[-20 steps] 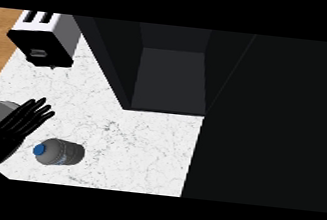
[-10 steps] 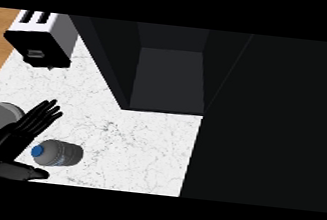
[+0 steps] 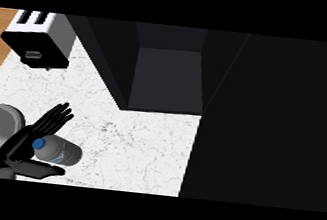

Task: Pick up the bottled water, place it into the cabinet and close the cabinet

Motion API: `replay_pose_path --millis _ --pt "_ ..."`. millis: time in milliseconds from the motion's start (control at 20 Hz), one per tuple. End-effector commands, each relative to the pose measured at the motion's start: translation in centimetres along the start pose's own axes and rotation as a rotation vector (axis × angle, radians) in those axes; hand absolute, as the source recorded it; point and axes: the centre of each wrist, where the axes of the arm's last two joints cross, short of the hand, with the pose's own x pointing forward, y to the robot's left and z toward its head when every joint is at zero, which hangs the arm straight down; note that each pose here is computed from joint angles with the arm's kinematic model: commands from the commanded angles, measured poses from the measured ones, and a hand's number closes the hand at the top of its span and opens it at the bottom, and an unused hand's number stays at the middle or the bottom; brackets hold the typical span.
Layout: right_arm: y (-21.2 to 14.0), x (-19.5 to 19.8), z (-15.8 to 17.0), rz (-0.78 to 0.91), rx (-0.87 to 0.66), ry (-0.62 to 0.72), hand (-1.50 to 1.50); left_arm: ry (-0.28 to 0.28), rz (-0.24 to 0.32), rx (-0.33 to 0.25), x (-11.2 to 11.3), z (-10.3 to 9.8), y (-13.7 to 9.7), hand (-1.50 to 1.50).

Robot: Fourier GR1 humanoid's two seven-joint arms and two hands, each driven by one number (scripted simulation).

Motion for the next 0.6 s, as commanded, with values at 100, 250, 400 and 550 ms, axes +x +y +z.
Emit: replay_pose_path --millis 100,250,400,550 --pt "-0.1 2.4 2.1 0.008 0.002 -0.054 -1.5 -0.12 0.147 -0.114 -2.3 -1.4 -1.0 -1.5" --pt "-0.5 3.1 2.5 0.008 -0.016 -0.06 -1.5 -0.129 0.172 -0.125 -2.0 -1.2 -0.1 -1.5" --pt "-0.1 2.1 1.7 -0.015 -0.049 -0.057 -1.5 -0.127 0.191 -0.132 -3.9 -1.3 -2.1 -1.5" --pt "-0.6 2.0 1.9 0.009 -0.051 -0.047 -1.5 -0.12 0.207 -0.146 -3.8 -1.7 -1.7 -1.5"
